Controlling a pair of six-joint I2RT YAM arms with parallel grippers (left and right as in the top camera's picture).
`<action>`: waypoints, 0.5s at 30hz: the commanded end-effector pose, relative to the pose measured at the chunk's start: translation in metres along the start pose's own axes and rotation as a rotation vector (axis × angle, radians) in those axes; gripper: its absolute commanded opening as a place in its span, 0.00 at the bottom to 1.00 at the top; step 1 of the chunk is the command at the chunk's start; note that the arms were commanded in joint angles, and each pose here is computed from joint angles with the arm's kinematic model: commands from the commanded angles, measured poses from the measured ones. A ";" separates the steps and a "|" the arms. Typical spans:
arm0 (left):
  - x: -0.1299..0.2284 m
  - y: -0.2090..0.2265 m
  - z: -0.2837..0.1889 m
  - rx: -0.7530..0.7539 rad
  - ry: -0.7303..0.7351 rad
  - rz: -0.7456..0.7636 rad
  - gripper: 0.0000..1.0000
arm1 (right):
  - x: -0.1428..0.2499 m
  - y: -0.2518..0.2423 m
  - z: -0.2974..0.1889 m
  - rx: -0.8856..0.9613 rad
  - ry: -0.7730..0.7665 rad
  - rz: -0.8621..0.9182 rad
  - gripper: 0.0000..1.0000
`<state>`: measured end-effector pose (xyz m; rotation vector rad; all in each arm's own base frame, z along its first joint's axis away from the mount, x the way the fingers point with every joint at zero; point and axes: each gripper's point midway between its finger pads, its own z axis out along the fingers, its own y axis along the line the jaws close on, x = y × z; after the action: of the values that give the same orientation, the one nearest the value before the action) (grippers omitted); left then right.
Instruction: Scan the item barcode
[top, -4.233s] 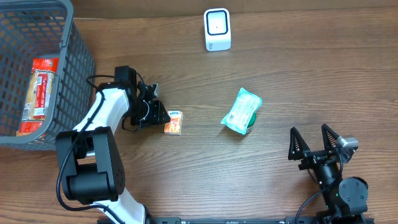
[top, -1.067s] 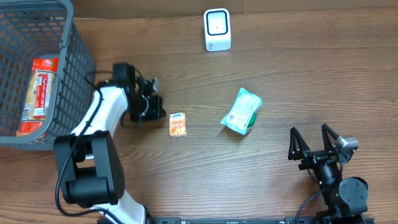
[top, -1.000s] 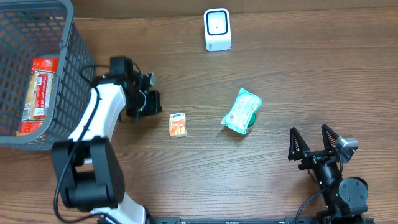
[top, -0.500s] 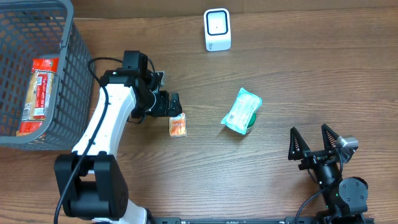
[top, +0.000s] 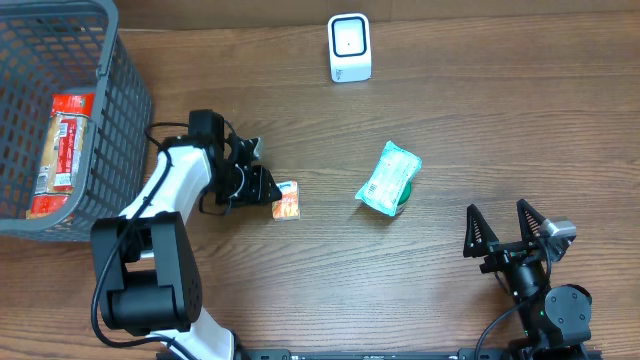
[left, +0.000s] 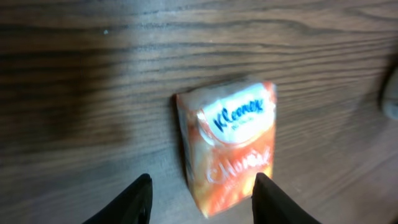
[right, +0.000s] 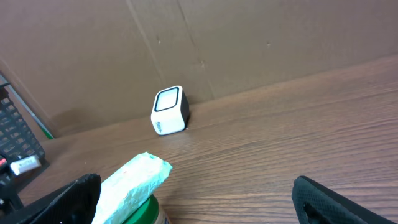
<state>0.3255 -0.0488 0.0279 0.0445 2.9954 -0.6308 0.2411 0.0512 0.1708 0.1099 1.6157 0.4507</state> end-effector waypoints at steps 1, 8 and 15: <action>0.009 0.001 0.015 0.029 0.012 0.017 0.43 | 0.002 -0.002 0.000 0.003 -0.003 -0.006 1.00; 0.009 -0.001 0.023 0.062 -0.014 0.029 0.44 | 0.002 -0.002 0.000 0.003 -0.003 -0.006 1.00; 0.012 -0.001 0.029 0.073 -0.025 0.036 0.31 | 0.002 -0.002 0.000 0.003 -0.003 -0.006 1.00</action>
<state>0.3238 -0.0566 0.0080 0.0666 2.9329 -0.6874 0.2411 0.0512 0.1708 0.1099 1.6154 0.4507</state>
